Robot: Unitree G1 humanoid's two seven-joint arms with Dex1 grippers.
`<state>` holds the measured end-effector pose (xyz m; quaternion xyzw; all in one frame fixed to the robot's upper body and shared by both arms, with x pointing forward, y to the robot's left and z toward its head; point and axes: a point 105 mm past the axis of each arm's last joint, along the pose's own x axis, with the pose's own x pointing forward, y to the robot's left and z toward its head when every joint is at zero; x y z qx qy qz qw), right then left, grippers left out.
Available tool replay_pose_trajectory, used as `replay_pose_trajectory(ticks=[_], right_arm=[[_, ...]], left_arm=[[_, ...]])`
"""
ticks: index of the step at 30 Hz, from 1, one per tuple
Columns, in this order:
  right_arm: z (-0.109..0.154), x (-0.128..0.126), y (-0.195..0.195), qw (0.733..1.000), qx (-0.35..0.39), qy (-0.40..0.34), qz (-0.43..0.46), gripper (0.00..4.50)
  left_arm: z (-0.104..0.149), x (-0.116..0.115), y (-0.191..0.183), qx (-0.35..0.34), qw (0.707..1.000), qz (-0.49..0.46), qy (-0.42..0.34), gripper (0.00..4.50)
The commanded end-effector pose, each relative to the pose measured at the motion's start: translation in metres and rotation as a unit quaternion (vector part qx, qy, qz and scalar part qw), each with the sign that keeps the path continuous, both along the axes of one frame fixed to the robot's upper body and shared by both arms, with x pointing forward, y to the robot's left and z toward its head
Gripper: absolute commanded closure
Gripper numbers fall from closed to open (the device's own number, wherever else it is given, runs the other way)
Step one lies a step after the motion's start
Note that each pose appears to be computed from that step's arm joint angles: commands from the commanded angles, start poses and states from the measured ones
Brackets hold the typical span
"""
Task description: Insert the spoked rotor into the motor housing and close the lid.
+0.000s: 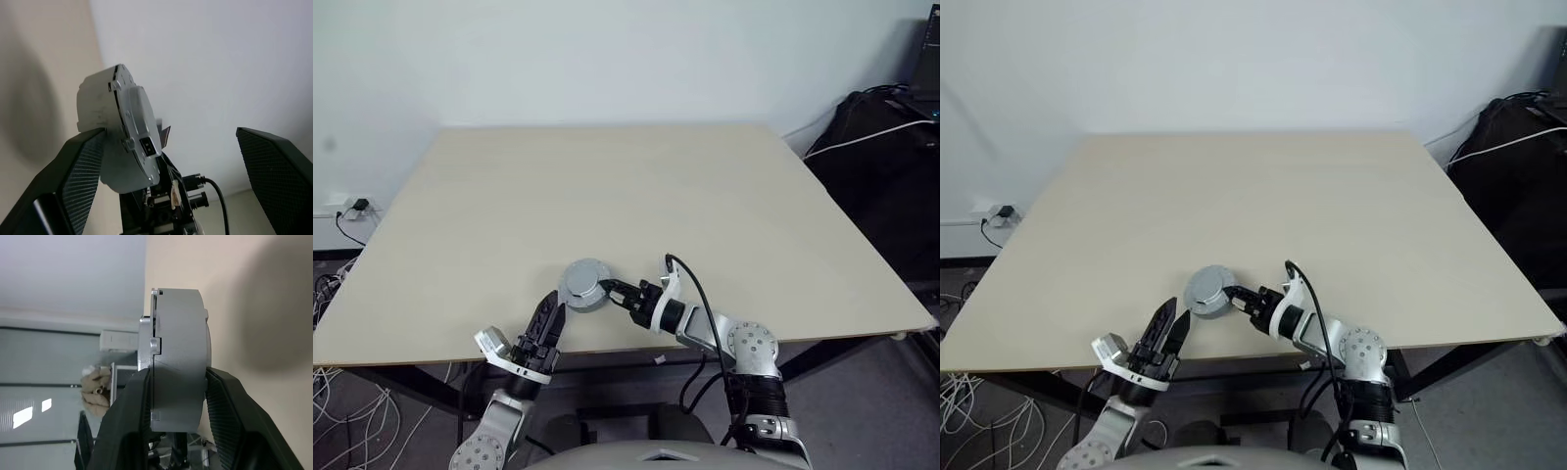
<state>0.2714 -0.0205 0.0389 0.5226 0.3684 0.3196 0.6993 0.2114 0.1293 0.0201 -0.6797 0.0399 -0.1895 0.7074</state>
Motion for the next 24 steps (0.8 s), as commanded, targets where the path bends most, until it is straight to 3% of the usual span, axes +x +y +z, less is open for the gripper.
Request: replay_pose_trajectory(ticks=[1,21,24], right_arm=[[0.0317,-0.0023,0.0185,0.997,0.054,-0.044,0.026,3.15],[0.0389,-0.0083,0.0224,0.996,0.061,-0.054,0.048,3.15],[0.0388,-0.0089,0.0226,0.995,0.060,-0.055,0.050,3.15]], left_arm=[[0.0078,0.0117,-0.0134,-0.030,0.999,-0.008,-0.017,0.03],[0.0070,0.0138,-0.0184,-0.040,0.999,-0.019,-0.004,0.03],[0.0076,0.0140,-0.0182,-0.042,0.999,-0.017,-0.005,0.61]])
